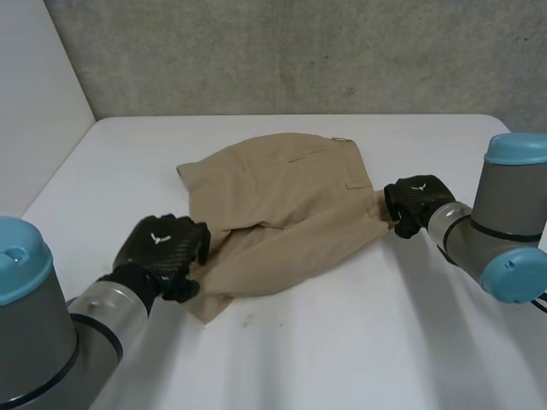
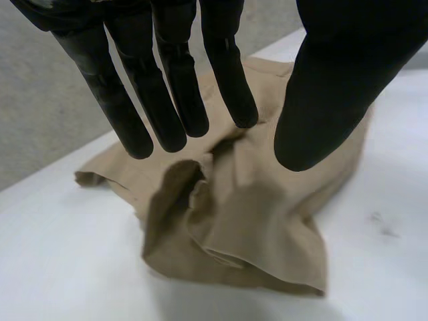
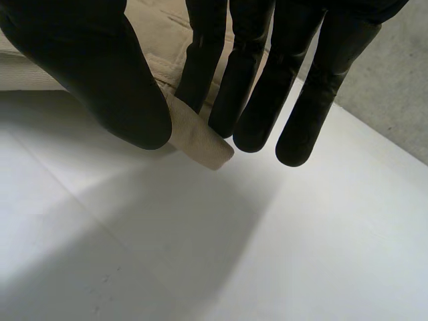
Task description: Fold the shorts.
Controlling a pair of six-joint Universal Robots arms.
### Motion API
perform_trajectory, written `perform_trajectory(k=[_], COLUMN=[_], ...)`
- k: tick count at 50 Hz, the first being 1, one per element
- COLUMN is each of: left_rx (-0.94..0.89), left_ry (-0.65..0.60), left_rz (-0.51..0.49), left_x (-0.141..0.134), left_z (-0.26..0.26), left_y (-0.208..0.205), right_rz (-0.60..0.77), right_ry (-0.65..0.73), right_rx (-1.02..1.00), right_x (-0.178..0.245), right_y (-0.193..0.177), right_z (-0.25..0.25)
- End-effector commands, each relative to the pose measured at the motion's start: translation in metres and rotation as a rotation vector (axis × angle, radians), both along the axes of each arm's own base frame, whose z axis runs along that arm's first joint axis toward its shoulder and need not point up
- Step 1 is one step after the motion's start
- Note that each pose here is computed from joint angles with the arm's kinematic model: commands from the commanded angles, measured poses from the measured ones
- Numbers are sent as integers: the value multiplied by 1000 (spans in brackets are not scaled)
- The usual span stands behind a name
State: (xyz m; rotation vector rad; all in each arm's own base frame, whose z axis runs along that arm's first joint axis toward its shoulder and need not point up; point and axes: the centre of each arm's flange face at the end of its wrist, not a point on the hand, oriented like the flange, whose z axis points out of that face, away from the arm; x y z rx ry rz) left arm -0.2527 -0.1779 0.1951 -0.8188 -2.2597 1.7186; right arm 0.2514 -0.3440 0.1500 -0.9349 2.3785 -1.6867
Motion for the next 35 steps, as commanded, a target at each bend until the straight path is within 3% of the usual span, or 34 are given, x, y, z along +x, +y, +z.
perform_trajectory(k=[1, 8, 19, 35], left_rx=[62, 106, 80, 96], left_ry=[-36, -79, -114, -111], left_rz=[-43, -35, 176, 177], left_x=[-9, -12, 5, -3], left_z=[-18, -37, -45, -60], left_y=[11, 11, -21, -32], right_rz=[0, 4, 22, 39], right_ry=[6, 5, 14, 47], right_rx=[8, 12, 52, 56], right_x=[-3, -3, -1, 0], right_y=[0, 2, 10, 13], right_z=[0, 4, -2, -8])
